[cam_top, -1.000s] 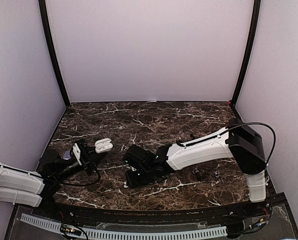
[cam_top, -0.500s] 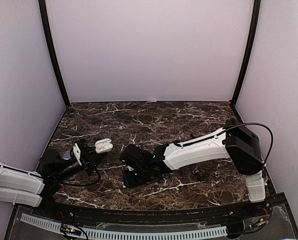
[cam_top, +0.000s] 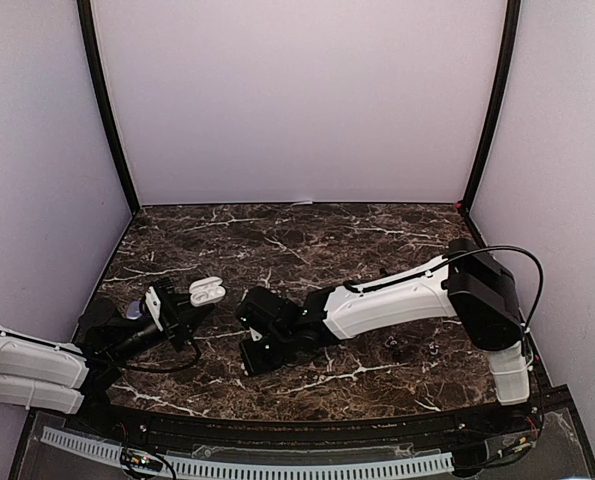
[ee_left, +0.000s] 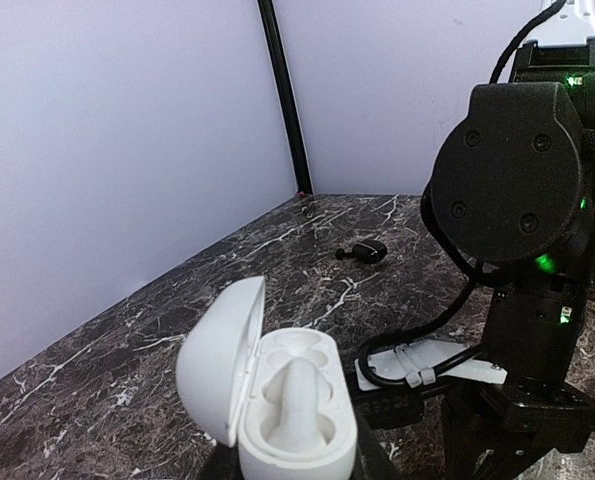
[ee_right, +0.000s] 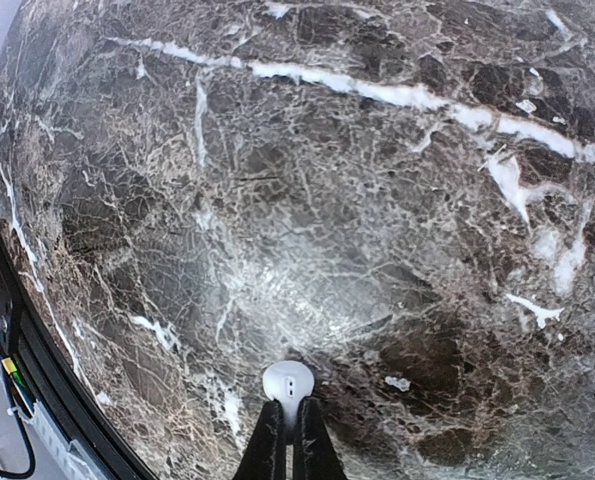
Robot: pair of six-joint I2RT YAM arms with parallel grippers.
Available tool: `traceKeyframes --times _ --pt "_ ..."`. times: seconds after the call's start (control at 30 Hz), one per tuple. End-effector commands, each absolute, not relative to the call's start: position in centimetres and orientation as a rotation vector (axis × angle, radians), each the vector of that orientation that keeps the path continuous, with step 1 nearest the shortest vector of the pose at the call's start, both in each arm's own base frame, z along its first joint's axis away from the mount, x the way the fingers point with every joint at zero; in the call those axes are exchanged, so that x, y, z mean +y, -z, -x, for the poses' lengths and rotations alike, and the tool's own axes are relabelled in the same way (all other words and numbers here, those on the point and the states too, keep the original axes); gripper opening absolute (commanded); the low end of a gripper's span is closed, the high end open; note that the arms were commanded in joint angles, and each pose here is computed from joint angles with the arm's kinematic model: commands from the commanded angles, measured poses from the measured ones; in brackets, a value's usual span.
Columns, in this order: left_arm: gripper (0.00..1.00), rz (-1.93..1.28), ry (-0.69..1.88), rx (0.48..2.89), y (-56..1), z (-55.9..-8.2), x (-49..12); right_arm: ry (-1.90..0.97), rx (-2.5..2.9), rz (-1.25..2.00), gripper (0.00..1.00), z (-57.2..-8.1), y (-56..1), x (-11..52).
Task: Insert the wireless bluetooth earbuds into the charging case
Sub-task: Pick up the right earbud from the center of the board, then insert the right earbud into the right side groove of the charging case.
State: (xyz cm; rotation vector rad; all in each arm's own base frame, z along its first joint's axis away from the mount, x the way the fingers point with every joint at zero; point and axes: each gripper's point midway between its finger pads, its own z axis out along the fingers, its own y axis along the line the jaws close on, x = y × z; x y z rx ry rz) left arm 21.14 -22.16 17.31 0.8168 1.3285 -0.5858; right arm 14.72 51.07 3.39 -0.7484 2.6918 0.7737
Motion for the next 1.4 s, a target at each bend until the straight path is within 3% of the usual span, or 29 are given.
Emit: traceKeyframes --times 0.0,0.77,1.37 --pt "0.00 -0.829 0.588 1.335 -16.6 -20.7 -21.9 -0.806 2.656 0.772 0.00 -14.5 -3.9 51.5" --pt "0.00 -1.047 0.792 1.223 -16.4 -17.4 -25.0 -0.550 2.000 1.007 0.00 -17.9 -14.7 42.8" --pt "0.00 -1.224 1.079 1.107 -16.0 -13.9 -27.4 -0.760 1.404 1.431 0.00 -11.6 -19.6 43.0"
